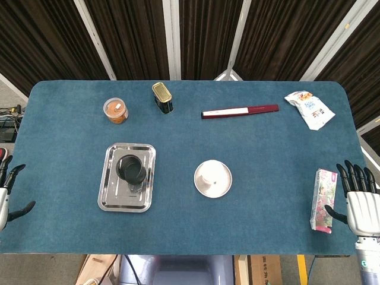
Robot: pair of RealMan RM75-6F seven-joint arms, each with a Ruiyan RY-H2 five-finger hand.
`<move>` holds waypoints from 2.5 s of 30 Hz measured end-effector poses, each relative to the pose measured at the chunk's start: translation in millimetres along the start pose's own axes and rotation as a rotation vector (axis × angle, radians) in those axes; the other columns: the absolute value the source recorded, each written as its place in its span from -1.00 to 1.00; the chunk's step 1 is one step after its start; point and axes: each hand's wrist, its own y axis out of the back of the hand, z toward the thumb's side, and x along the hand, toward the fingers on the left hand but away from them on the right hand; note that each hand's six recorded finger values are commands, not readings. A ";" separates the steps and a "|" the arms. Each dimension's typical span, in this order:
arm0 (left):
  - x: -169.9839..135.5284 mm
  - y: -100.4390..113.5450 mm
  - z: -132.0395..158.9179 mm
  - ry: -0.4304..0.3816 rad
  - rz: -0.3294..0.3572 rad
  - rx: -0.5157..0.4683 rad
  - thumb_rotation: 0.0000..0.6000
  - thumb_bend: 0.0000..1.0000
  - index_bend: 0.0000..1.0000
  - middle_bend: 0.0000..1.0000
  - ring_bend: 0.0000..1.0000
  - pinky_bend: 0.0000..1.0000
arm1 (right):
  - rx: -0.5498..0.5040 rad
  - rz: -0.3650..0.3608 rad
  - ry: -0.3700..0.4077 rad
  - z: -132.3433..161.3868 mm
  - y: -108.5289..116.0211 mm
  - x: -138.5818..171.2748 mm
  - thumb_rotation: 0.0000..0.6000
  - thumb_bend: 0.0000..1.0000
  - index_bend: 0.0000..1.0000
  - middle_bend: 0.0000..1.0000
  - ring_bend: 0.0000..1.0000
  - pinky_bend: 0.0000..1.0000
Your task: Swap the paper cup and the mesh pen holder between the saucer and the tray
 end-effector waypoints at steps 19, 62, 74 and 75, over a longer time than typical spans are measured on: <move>-1.8 -3.0 8.8 -0.036 0.002 -0.016 1.00 -0.90 -0.65 -1.00 -1.00 -0.75 | -0.020 0.005 -0.019 0.8 2.5 6.1 1.00 -0.83 -0.95 -0.94 -1.00 -1.00; 5.5 -1.0 -3.3 0.017 0.017 -0.003 1.00 -0.90 -0.67 -1.00 -1.00 -1.00 | -0.131 0.411 0.346 250.5 -49.4 -98.6 1.00 -0.92 -0.95 -0.98 -1.00 -1.00; 8.8 -0.5 -9.6 0.047 0.005 -0.001 1.00 -0.90 -0.67 -1.00 -1.00 -1.00 | -0.123 0.377 0.372 285.2 -67.8 -107.3 1.00 -0.92 -0.83 -0.80 -0.65 -0.99; 8.8 -0.1 -10.1 0.050 0.006 -0.001 1.00 -0.90 -0.67 -1.00 -1.00 -1.00 | -0.121 0.375 0.372 286.7 -69.5 -107.8 1.00 -0.92 -0.80 -0.78 -0.61 -0.98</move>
